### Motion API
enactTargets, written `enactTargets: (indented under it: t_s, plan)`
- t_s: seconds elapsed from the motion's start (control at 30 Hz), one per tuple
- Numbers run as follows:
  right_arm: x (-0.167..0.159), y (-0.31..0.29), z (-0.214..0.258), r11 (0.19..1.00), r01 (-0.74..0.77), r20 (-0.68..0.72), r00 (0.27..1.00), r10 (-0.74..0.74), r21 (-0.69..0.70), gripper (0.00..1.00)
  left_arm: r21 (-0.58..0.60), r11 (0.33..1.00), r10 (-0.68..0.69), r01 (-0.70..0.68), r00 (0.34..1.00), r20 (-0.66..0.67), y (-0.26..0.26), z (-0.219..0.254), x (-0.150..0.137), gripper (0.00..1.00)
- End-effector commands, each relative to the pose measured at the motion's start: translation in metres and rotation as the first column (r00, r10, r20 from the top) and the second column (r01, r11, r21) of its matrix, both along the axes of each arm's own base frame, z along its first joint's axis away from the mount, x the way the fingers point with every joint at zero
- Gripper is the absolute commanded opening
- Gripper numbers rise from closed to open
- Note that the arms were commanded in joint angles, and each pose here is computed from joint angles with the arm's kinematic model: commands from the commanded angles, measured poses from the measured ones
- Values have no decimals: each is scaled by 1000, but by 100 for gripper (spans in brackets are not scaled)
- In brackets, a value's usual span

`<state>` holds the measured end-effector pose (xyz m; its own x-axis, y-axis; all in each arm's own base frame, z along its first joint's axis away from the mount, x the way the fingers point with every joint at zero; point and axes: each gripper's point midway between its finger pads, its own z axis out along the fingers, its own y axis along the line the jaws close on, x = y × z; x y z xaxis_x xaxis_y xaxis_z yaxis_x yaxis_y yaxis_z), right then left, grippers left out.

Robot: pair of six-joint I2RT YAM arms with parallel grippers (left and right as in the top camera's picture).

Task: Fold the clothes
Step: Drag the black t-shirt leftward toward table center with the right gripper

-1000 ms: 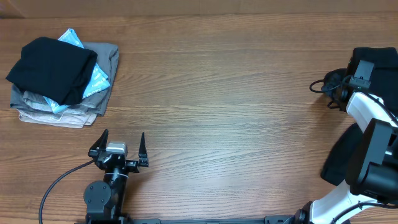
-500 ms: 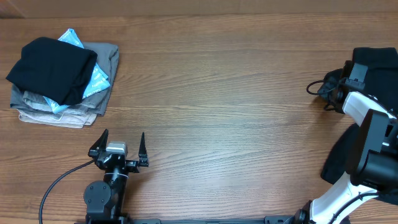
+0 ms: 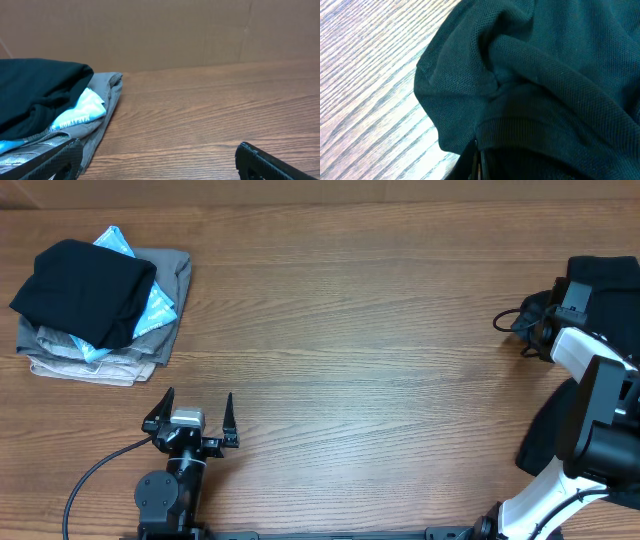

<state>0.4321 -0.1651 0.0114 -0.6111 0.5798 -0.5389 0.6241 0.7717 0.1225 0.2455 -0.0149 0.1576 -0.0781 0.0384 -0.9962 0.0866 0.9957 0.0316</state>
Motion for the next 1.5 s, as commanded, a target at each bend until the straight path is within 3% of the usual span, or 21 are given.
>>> enactTargets:
  t_s: [0.0,0.27,0.7,0.93,1.17,1.3,1.47]
  plan:
    - [7,3,13,1000,-10,21,1000,10,-8,4,27,1000,-2,2,1000,10,0,0,0,100]
    - [30,74,54,978,-191,115,977,181,82,4,27,1000,-2,2,1000,10,0,0,0,100]
    - [37,231,59,880,-354,187,933,307,317,4,27,1000,-2,2,1000,10,0,0,0,100]
    - [33,322,73,826,-464,265,881,392,320,4,27,1000,-2,2,1000,10,0,0,0,100]
    - [3,432,80,719,-640,347,762,547,271,4,27,1000,-2,2,1000,11,0,0,0,100]
    - [-8,451,81,691,-671,350,736,579,267,4,27,1000,-2,2,1000,11,0,0,0,100]
    - [-10,432,69,698,-647,282,762,583,306,4,27,1000,-2,2,1000,10,0,0,0,100]
